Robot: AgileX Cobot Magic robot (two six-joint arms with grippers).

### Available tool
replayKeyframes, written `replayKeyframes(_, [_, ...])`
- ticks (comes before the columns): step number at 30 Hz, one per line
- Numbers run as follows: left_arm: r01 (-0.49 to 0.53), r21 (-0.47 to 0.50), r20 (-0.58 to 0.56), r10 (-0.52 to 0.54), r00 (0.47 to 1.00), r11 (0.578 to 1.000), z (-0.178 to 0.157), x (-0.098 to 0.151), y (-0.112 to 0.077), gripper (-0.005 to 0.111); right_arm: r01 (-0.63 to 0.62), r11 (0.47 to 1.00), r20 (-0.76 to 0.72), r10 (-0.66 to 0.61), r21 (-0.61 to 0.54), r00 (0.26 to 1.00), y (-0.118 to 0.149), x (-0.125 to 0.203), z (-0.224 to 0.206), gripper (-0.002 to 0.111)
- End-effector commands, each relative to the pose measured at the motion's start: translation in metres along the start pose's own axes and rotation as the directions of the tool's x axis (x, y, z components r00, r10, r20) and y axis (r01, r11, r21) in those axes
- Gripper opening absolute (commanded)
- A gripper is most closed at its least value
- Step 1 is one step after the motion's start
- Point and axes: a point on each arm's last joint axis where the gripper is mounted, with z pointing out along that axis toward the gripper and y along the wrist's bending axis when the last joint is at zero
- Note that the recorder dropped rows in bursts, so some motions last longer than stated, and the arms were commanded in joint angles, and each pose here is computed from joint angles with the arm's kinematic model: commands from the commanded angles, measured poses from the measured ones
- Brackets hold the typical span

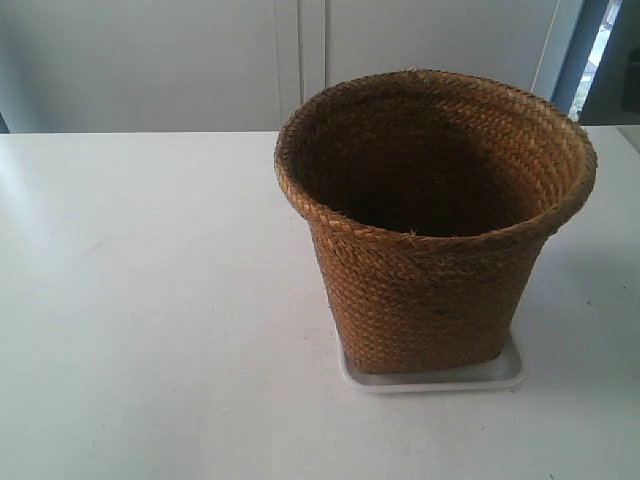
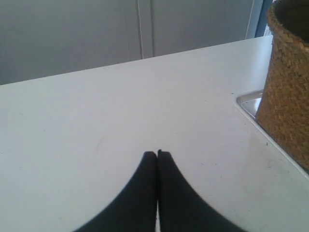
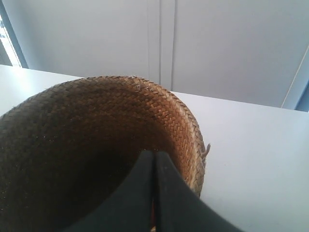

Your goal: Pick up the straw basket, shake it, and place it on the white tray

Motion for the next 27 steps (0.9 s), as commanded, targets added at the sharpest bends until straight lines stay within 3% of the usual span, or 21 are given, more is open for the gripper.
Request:
replayKeyframes(1, [-0.005,-0.051,0.037,0.007,0.999,0.999,-0.004,0.024,0.004,0.0,0.004,1.0,0.001,-0.004,0.011,1.0,-0.002,0.001,-0.001,0.0])
replayKeyframes(13, [-0.007,-0.093,0.131,0.019,0.991,0.996,-0.001,0.084,0.005,0.0,0.004,1.0,0.001,-0.004,0.011,1.0,-0.002,0.001,-0.001,0.0])
replayKeyframes(20, [-0.006,-0.094,0.152,0.021,0.988,0.996,-0.002,0.09,0.005,0.0,0.004,1.0,0.001,-0.004,0.011,1.0,-0.002,0.001,-0.001,0.0])
replayKeyframes(27, [-0.048,-0.099,0.077,0.056,0.995,0.994,-0.001,0.096,0.005,0.0,0.004,1.0,0.003,-0.004,0.011,1.0,-0.002,0.001,-0.001,0.0])
